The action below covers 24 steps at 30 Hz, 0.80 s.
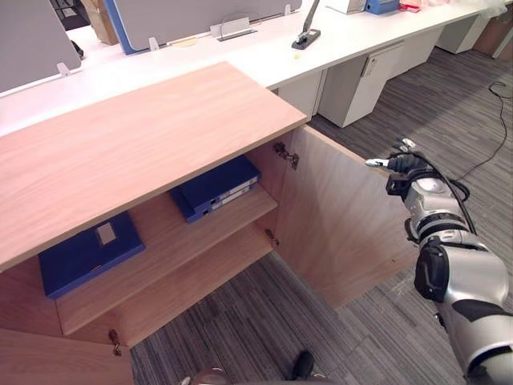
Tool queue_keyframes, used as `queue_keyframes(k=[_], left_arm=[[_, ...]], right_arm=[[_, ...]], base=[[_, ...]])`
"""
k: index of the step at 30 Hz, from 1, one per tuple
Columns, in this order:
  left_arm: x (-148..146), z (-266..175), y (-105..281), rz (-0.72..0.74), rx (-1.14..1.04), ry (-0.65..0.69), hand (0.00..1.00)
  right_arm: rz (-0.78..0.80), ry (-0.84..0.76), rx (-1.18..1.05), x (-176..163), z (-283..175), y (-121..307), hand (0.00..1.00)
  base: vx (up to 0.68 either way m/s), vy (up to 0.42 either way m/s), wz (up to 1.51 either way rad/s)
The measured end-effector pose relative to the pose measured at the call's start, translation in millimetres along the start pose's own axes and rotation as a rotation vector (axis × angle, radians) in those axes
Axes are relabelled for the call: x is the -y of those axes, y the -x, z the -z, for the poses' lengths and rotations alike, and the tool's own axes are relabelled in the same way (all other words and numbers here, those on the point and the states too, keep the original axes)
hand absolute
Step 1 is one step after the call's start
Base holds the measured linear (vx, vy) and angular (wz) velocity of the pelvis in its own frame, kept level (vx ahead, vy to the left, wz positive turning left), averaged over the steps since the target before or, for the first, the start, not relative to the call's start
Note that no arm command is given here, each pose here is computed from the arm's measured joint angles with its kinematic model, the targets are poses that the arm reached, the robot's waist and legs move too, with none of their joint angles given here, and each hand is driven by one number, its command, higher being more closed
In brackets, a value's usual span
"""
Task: Walk over to the cabinet, pick up the folder, carry it to the office cabinet, place the folder inside the office cabinet, then close the office cabinet door
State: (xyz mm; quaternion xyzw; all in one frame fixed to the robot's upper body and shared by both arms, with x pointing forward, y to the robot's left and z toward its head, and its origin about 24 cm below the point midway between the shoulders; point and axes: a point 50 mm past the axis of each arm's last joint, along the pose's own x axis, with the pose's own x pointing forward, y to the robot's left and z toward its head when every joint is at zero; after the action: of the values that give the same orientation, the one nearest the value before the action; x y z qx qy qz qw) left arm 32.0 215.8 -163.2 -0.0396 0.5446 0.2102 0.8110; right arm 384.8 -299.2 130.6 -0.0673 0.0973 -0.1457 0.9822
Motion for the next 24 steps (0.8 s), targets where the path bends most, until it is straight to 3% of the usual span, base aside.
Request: queue_keyframes(k=[3,7,9,11,13,16,17,19,24], left_arm=[[0,-3,-1,0.007,0.004,-0.025,0.00],[-2,-5,-2,0.012,0.007,-0.046,0.00],[-4,-5,-2,0.013,0.004,-0.051,0.00],[-6,-2,-1,0.011,-0.005,-0.059,0.00],[-10,6,1,0.005,-0.027,-0.059,0.00],[-9,5,1,0.018,-0.018,-0.050,0.00],[-8,2,1,0.023,-0.008,-0.048,0.00],[-11,2,1,0.016,-0.008,-0.038,0.00],[-6,-11,-3,0.022,0.036,-0.023,0.00]], right_arm=[[0.005,0.006,-0.032,4,12,2,0.00],[-0.017,0.141,-0.073,4,25,4,0.00],[-0.063,0.368,-0.070,-1,29,6,0.00],[-0.279,0.963,0.053,-29,25,18,0.00],[-0.469,1.179,0.116,-51,25,34,0.00],[-0.669,1.174,0.075,-54,26,55,0.00],[-0.811,1.263,0.013,-45,32,72,0.00],[-0.984,1.226,-0.052,-46,46,95,0.00],[-1.411,0.923,-0.196,-69,81,156,0.00]], base=[[0.00,0.000,0.00],[-0.01,0.009,-0.01],[-0.01,0.017,-0.13],[0.01,0.025,-0.33],[0.07,-0.007,-0.43],[0.09,-0.021,-0.22],[0.13,-0.024,-0.05],[0.13,-0.029,-0.05],[0.11,-0.030,-0.02]])
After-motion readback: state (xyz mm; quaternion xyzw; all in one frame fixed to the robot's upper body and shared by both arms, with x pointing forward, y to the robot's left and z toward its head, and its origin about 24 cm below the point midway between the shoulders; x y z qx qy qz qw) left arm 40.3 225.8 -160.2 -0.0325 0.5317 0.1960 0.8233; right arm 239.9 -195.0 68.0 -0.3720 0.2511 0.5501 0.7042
